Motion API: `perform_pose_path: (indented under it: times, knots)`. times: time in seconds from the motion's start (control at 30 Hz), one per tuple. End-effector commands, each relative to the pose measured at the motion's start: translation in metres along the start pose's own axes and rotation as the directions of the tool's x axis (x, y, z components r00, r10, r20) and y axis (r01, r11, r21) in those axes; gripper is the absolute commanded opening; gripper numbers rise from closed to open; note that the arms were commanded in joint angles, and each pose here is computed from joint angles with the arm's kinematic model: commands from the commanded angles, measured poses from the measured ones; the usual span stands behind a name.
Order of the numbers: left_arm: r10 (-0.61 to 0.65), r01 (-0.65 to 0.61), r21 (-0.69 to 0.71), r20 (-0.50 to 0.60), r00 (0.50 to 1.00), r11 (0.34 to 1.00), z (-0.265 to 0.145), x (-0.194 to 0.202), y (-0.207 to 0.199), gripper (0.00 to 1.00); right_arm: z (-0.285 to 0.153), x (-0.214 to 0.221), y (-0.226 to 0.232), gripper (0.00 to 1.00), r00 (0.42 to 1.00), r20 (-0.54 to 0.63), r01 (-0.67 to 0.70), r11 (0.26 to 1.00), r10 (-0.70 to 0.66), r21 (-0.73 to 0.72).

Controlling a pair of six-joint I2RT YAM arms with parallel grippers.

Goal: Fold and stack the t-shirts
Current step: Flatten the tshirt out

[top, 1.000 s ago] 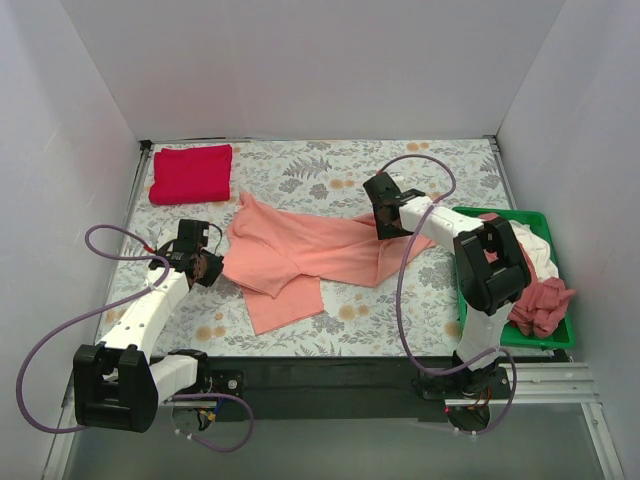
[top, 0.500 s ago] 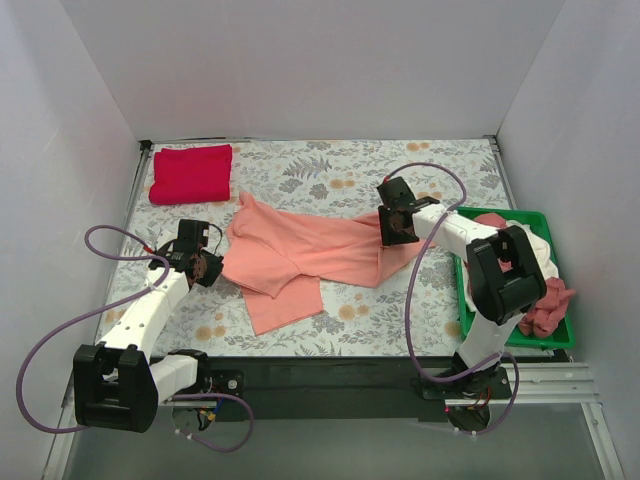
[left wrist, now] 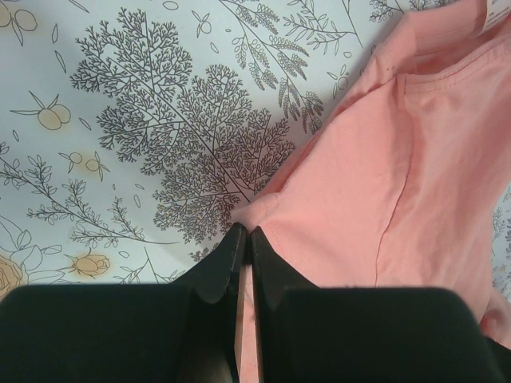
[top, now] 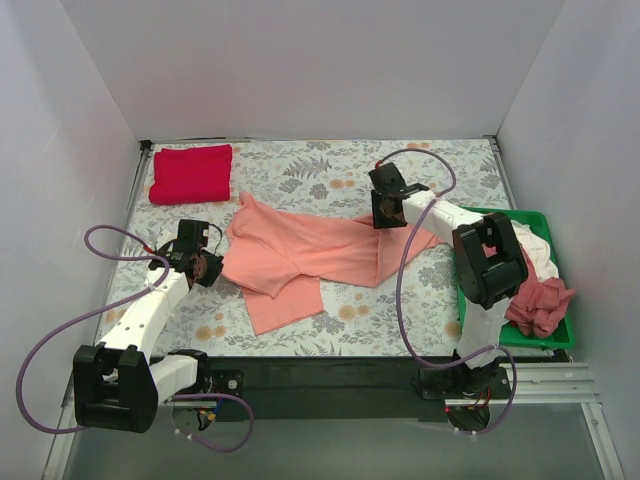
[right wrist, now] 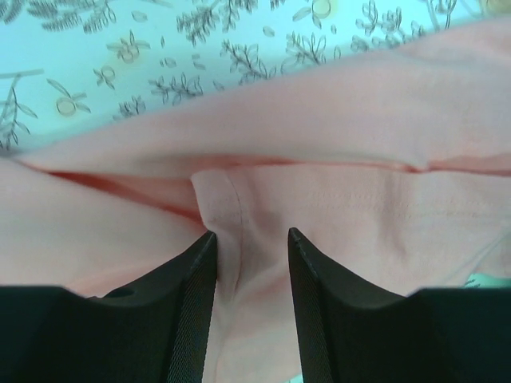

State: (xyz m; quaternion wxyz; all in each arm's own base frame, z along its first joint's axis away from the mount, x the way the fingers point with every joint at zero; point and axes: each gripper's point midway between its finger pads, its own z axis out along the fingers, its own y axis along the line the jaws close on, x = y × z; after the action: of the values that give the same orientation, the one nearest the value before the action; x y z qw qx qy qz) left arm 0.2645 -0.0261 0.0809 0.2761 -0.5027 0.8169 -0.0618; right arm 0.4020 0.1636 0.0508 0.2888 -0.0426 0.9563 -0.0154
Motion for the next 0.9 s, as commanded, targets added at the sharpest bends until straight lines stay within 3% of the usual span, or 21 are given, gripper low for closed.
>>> perform_pose_path:
  times: [0.0,0.43,0.73,0.87]
  knots:
    - [-0.010,0.009,0.025,0.034,0.999,1.000,-0.006,-0.009,-0.005,0.00,0.005,-0.034,0.000,0.46,0.997,0.077,0.006,1.000,-0.008,0.024]
    - [-0.006,0.005,0.030,0.031,1.000,1.000,-0.006,-0.008,-0.007,0.00,0.018,-0.022,0.008,0.44,0.996,0.012,0.093,0.996,-0.093,-0.017]
    - [-0.007,0.006,0.035,0.031,0.999,0.999,-0.007,-0.009,-0.008,0.00,0.031,-0.028,0.002,0.45,0.992,-0.008,0.127,0.991,-0.127,0.049]
    - [-0.007,0.006,0.035,0.033,0.999,0.999,-0.007,-0.010,-0.009,0.00,0.032,-0.029,-0.002,0.28,0.993,-0.006,0.117,0.990,-0.117,0.084]
